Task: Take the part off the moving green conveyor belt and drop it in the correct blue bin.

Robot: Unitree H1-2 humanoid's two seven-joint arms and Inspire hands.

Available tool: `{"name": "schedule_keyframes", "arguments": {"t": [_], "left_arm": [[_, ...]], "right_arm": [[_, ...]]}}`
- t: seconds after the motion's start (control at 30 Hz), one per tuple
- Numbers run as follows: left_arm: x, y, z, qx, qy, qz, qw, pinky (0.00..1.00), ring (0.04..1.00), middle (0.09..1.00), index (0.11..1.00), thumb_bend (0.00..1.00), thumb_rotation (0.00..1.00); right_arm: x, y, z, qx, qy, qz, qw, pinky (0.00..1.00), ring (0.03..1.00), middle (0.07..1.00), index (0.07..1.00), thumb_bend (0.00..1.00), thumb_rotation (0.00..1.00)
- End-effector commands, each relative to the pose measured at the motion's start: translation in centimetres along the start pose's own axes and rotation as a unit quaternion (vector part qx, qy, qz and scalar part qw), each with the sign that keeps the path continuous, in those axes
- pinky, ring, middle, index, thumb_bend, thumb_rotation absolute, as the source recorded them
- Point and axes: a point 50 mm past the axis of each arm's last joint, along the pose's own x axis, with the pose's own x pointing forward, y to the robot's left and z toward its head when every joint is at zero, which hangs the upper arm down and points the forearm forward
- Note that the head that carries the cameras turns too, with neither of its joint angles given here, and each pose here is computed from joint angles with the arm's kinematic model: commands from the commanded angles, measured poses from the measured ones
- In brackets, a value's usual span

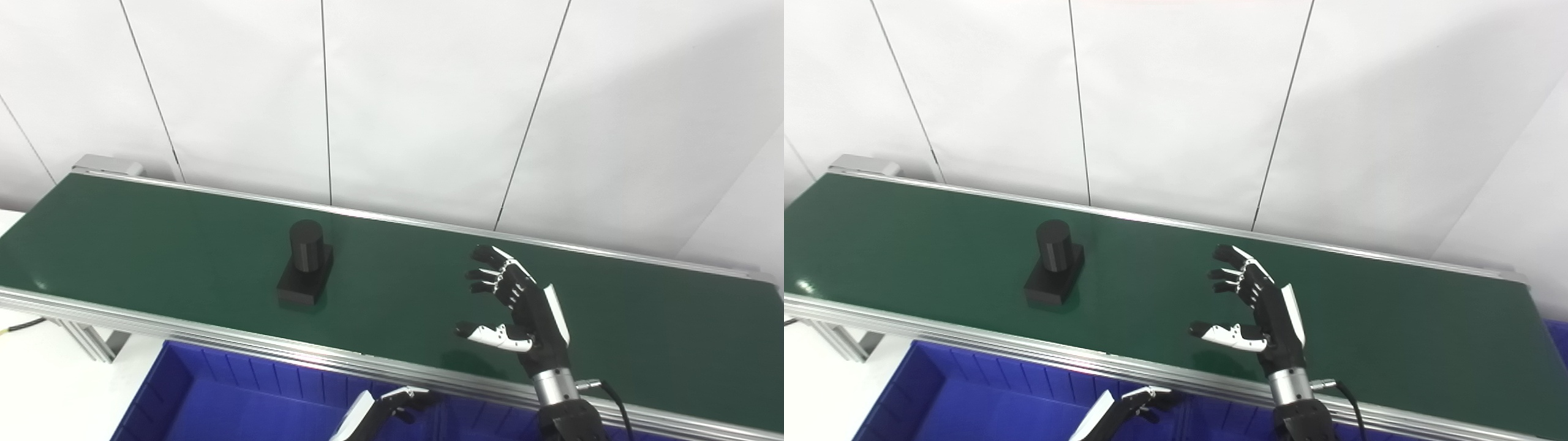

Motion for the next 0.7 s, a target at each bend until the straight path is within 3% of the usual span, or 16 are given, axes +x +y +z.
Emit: {"name": "schedule_keyframes", "arguments": {"t": [0.0,0.37,0.67], "left_arm": [[1.3,0.2,1.3,-0.003,-0.040,0.006,0.999,0.65,0.742,0.769,0.739,0.88,0.15],[1.1,0.0,1.6,-0.005,-0.044,0.008,0.999,0.65,0.738,0.770,0.743,0.88,0.14],[0.8,-0.3,1.7,-0.005,-0.048,0.006,0.999,0.66,0.746,0.773,0.744,0.88,0.15]], "right_arm": [[2.4,0.3,1.5,-0.007,-0.045,0.004,0.999,0.61,0.699,0.803,0.802,0.96,0.25],[4.9,1.1,0.9,-0.001,-0.028,0.023,0.999,0.63,0.732,0.847,0.829,0.95,0.21],[6.7,1.9,0.4,0.015,-0.012,0.031,0.999,0.66,0.736,0.836,0.833,1.00,0.25]]}}
